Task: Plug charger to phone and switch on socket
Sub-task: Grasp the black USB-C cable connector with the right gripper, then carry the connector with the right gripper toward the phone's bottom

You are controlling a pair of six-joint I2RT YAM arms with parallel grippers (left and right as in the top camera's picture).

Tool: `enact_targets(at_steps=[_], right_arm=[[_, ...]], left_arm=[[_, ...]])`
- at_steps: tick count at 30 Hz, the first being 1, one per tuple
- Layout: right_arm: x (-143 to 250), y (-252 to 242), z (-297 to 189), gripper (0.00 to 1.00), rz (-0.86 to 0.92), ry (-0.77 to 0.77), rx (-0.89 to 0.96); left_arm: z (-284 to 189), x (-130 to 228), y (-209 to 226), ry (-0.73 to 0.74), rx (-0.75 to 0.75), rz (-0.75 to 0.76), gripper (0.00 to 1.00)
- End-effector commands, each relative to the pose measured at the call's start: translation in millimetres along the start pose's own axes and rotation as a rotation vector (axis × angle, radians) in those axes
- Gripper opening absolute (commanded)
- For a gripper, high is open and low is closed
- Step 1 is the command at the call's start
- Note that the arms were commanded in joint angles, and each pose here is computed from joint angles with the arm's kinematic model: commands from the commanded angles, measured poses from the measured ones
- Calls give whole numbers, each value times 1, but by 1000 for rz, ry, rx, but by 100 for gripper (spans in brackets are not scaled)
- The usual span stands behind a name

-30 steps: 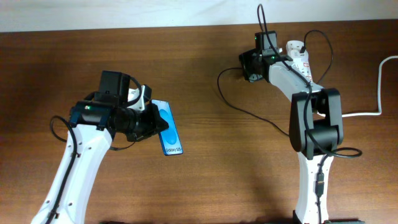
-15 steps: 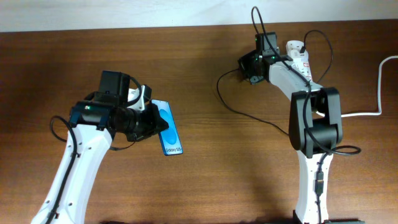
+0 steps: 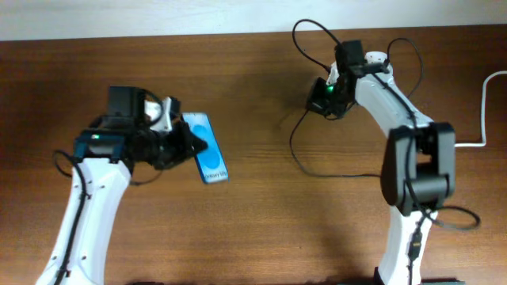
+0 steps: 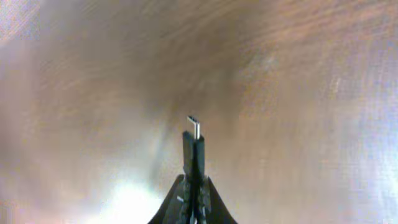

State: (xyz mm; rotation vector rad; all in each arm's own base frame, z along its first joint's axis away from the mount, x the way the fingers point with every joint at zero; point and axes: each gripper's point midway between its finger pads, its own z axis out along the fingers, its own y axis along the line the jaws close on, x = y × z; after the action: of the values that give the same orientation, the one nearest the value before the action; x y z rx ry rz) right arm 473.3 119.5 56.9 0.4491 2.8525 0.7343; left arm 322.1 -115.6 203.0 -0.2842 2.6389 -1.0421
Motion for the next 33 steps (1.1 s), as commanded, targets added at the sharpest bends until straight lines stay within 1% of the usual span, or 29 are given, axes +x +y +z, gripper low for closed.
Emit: enact_targets(at_steps=[1, 2, 5, 8, 10, 13, 20, 22, 25, 29, 33], right_arm=[[22, 39, -57, 4, -241, 10, -115], [33, 42, -69, 4, -265, 33, -125], [56, 53, -91, 4, -342, 81, -177], [89, 69, -115, 4, -434, 156, -291], [115, 80, -131, 4, -494, 220, -389], [139, 84, -141, 5, -529, 288, -426], [194, 94, -152, 5, -588, 449, -427], [206, 99, -160, 5, -622, 463, -432], [227, 107, -182, 5, -682, 455, -445], [251, 113, -213, 4, -741, 422, -458], [276, 120, -243, 5, -820, 354, -481]], left_arm=[[-26, -14, -29, -44, 214, 69, 0], [-32, -19, -32, -57, 261, 90, 0], [-38, -26, -32, -74, 311, 103, 0], [-38, -27, -42, -65, 398, 195, 0], [-35, -30, -43, -50, 439, 202, 0], [-33, -33, -48, -37, 500, 218, 0], [-28, -36, -44, -33, 492, 209, 0], [-28, -34, -44, -23, 492, 185, 0], [-27, -28, -41, 20, 486, 80, 0], [-27, -24, -40, 37, 483, 55, 0], [-26, -22, -39, 50, 479, 27, 0]])
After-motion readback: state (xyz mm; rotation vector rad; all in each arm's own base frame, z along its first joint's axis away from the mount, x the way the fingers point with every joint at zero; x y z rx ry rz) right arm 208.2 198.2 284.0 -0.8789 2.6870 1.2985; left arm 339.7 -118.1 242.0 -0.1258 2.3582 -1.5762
